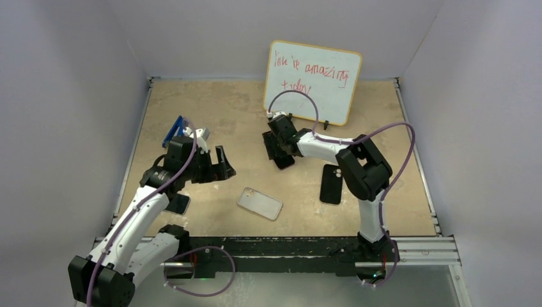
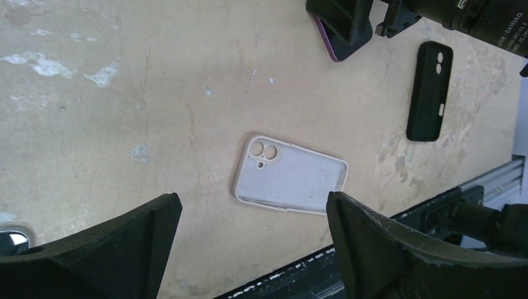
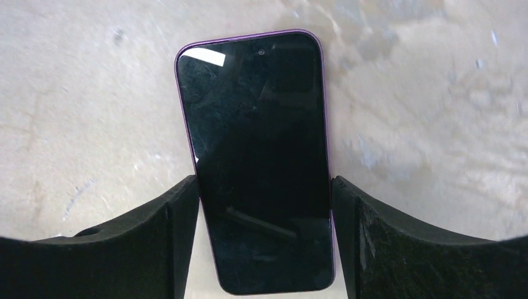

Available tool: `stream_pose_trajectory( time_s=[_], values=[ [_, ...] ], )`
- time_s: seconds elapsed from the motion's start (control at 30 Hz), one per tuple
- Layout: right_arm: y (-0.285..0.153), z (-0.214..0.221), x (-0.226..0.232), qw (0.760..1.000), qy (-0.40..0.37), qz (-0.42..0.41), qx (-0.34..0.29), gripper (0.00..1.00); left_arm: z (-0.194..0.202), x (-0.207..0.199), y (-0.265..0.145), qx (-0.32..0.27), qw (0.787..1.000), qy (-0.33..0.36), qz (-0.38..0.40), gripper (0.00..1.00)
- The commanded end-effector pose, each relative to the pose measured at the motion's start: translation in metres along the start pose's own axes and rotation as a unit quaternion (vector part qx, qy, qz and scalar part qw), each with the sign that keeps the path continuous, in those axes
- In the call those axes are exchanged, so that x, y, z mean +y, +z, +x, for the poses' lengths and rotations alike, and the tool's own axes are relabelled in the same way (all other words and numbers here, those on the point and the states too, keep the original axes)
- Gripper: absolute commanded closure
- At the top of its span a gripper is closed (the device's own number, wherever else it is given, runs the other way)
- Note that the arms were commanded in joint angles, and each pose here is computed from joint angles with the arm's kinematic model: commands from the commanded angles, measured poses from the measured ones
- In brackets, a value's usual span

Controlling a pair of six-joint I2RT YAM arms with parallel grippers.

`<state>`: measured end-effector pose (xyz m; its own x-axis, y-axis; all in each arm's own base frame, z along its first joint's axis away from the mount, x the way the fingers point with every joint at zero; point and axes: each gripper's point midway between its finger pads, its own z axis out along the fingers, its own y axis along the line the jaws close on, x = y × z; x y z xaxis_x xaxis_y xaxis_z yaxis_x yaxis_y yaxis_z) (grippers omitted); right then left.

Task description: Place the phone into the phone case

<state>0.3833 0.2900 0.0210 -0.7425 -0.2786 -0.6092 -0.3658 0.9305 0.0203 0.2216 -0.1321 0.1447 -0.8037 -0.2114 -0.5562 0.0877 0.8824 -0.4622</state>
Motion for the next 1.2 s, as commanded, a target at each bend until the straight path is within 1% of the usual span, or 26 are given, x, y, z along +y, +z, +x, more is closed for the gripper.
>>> stream_pose_trajectory(
  time_s=[0.0,0.17,0.3,0.5,0.57,0.63,0.67,0.73,0.8,0.9,1.0,1.17],
  values=[
    [-0.02,0.046,-0.022,0.996,0.046,0.051,0.061,0.43,0.017,-0.015,-0.002,0.026,0.998,-0.035,0.049,0.1],
    [-0.035,0.07,-0.028,0.993,0.073,0.056,0.076,0.46,0.049,-0.019,0.014,0.083,0.989,-0.096,0.08,0.18],
    [-0.046,0.082,-0.035,0.991,0.082,0.069,0.084,0.48,0.064,-0.016,0.027,0.103,0.984,-0.123,0.073,0.21],
    [-0.056,0.098,-0.039,0.99,0.092,0.064,0.084,0.52,0.084,-0.013,0.044,0.123,0.983,-0.129,0.036,0.23],
    [-0.061,0.102,-0.037,0.99,0.097,0.055,0.083,0.53,0.09,-0.015,0.051,0.126,0.983,-0.132,0.031,0.26],
    [-0.067,0.105,-0.036,0.991,0.1,0.046,0.08,0.55,0.097,-0.011,0.058,0.127,0.983,-0.128,0.019,0.32],
    [-0.069,0.106,-0.035,0.991,0.101,0.041,0.079,0.55,0.1,-0.007,0.061,0.127,0.984,-0.123,0.005,0.34],
    [-0.074,0.108,-0.033,0.992,0.101,0.028,0.074,0.57,0.105,0.003,0.07,0.132,0.984,-0.116,-0.018,0.35],
    [-0.079,0.11,-0.03,0.992,0.101,0.015,0.073,0.58,0.109,0.005,0.076,0.141,0.983,-0.113,-0.022,0.36],
    [-0.082,0.115,-0.032,0.992,0.101,0.016,0.076,0.58,0.112,0.003,0.084,0.145,0.983,-0.116,-0.012,0.41],
    [-0.085,0.124,-0.033,0.991,0.116,0.012,0.072,0.59,0.106,-0.003,0.092,0.126,0.985,-0.117,0.009,0.53],
    [-0.094,0.128,-0.036,0.991,0.121,0.01,0.063,0.59,0.08,-0.009,0.102,0.097,0.992,-0.084,0.005,0.62]
  ],
)
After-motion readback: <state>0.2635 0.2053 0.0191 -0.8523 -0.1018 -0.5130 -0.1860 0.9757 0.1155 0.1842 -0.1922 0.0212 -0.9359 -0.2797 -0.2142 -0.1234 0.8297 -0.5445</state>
